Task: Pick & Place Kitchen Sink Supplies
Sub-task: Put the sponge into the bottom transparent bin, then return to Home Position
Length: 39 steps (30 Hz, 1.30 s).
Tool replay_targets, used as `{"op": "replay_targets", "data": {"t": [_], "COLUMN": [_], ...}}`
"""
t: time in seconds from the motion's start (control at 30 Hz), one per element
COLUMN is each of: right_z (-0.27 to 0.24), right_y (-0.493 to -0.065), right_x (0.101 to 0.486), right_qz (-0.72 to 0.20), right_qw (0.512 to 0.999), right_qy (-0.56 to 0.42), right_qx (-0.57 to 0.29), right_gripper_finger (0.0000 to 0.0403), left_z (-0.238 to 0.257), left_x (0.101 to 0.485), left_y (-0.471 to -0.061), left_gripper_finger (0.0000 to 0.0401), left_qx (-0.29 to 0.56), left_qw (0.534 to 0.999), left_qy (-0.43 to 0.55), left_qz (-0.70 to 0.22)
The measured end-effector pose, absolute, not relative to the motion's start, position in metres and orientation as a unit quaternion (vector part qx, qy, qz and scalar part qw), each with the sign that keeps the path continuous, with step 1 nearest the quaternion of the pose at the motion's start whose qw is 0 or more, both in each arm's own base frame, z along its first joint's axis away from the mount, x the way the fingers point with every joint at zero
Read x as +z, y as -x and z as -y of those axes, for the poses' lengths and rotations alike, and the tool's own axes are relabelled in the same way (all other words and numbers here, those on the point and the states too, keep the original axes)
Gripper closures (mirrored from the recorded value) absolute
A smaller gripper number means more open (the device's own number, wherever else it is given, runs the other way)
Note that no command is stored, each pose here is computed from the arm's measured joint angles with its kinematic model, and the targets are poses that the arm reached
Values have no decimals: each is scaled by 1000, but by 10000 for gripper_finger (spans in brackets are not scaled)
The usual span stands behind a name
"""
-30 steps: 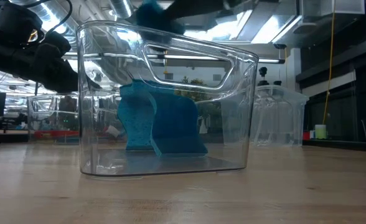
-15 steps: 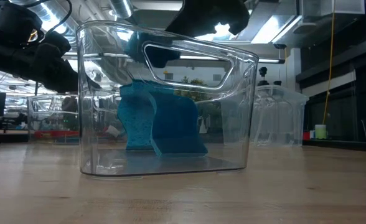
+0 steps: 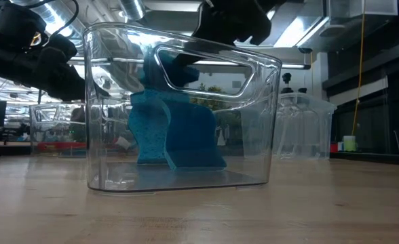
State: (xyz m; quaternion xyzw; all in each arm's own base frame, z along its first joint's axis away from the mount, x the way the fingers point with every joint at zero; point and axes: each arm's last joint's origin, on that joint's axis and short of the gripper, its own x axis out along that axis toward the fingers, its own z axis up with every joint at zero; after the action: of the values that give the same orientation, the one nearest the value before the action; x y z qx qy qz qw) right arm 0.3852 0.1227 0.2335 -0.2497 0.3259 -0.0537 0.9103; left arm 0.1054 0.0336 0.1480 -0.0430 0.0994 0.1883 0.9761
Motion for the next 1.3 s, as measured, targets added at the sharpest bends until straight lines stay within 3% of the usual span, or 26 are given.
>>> {"op": "replay_targets", "data": {"t": [0.37,0.7,1.03,1.3], "right_z": [-118,-117,-119,-131], "right_y": [-387,-386,-377,-356], "right_x": [233,232,239,264], "right_qz": [-327,-333,-344,-332], "right_qw": [911,912,907,911], "right_qy": [243,230,235,236], "right_qx": [-57,-64,-59,-59], "right_gripper_finger": [392,347,269,257], "left_z": [-34,-34,-34,-34], "left_x": [148,148,148,148], "left_y": [-105,-105,-105,-105], "left_gripper_finger": [394,390,392,388], "left_qx": [188,188,188,188], "left_qw": [976,976,976,976], "left_qy": [43,43,43,43], "left_qz": [-99,-99,-99,-99]}}
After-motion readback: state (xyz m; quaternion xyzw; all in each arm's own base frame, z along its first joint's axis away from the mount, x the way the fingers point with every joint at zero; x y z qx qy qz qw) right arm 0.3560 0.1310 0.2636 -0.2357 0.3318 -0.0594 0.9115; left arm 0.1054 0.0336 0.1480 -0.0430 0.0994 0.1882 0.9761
